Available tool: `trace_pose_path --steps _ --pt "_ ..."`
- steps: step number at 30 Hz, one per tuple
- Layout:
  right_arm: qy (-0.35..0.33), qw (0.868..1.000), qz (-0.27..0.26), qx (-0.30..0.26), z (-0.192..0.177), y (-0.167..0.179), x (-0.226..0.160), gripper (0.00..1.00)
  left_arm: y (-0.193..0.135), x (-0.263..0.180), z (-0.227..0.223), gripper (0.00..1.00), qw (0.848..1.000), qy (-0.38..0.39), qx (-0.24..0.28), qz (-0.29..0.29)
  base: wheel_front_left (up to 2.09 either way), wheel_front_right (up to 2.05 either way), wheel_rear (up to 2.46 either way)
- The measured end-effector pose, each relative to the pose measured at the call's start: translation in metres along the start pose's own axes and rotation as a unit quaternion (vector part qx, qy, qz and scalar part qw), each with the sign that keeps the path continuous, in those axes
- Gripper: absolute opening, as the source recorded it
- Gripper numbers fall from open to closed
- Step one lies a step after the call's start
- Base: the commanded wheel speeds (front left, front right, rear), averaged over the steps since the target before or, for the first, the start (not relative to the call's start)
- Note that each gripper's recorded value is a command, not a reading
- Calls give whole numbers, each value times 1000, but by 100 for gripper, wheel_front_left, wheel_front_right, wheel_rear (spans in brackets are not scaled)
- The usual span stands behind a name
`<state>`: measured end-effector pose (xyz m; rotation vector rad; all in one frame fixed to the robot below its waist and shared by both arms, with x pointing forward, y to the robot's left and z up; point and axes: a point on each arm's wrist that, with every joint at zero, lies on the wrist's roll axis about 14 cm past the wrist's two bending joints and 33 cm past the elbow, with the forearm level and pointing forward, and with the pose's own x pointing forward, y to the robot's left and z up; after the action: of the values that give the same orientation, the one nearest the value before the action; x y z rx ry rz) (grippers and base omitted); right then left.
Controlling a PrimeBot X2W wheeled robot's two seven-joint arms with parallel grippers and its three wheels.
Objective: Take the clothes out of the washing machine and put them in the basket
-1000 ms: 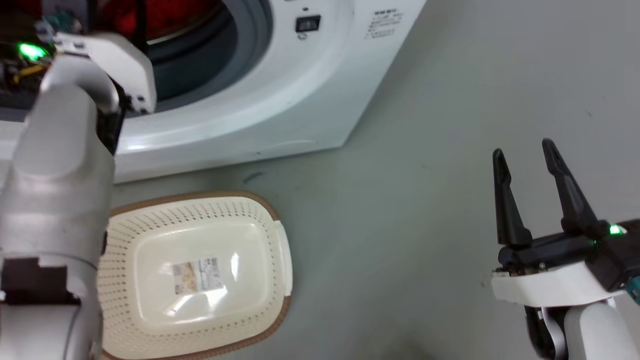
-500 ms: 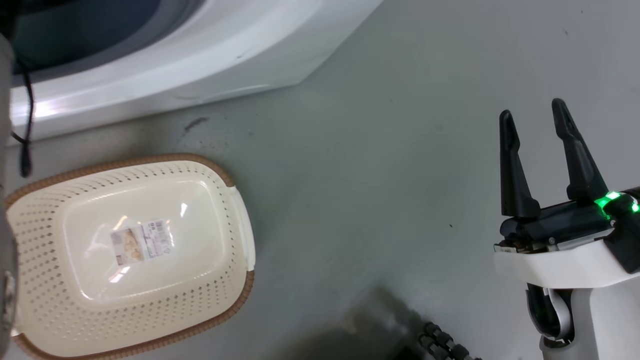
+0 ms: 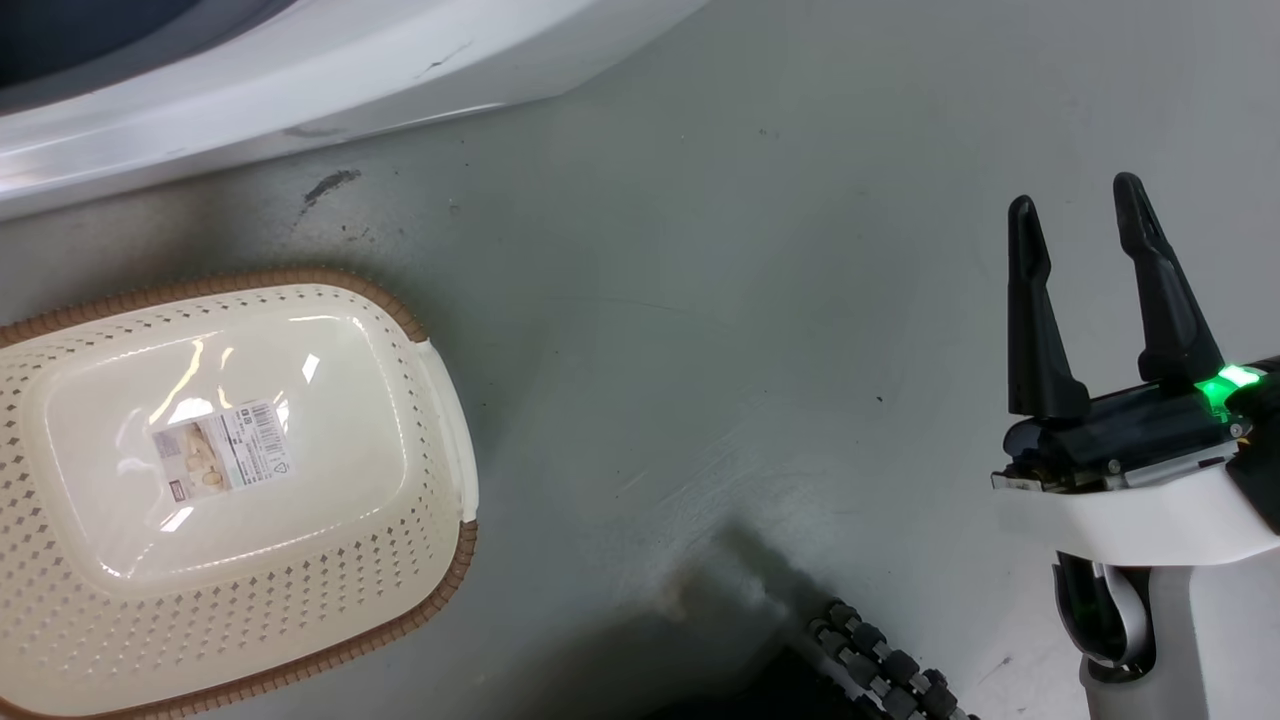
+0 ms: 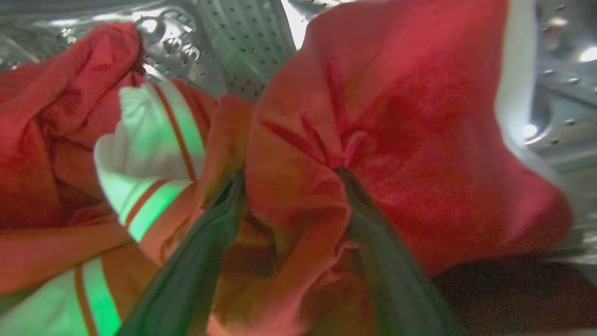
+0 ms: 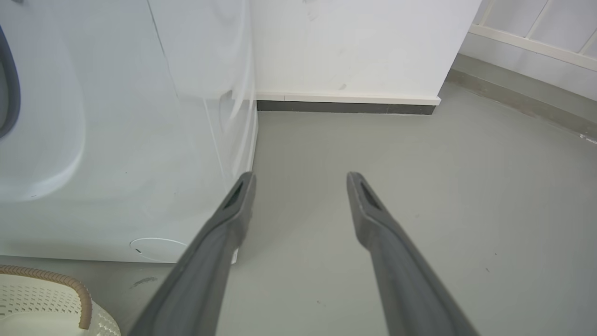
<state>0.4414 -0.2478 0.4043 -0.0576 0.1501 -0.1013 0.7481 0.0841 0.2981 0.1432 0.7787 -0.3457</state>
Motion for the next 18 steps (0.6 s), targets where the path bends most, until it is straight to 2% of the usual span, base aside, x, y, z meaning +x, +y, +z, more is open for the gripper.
trace_pose_path --steps 14,16,18 --pt "5 1000 0 5 -7 0 6 100 3 9 -11 100 1000 18 2 -6 0 0 0" --pt "6 1000 0 5 -7 0 5 100 3 10 -10 0 1000 15 5 -6 0 0 0" --pt "6 1000 -1 7 -7 0 5 100 2 10 -9 0 1000 12 6 -8 0 0 0"
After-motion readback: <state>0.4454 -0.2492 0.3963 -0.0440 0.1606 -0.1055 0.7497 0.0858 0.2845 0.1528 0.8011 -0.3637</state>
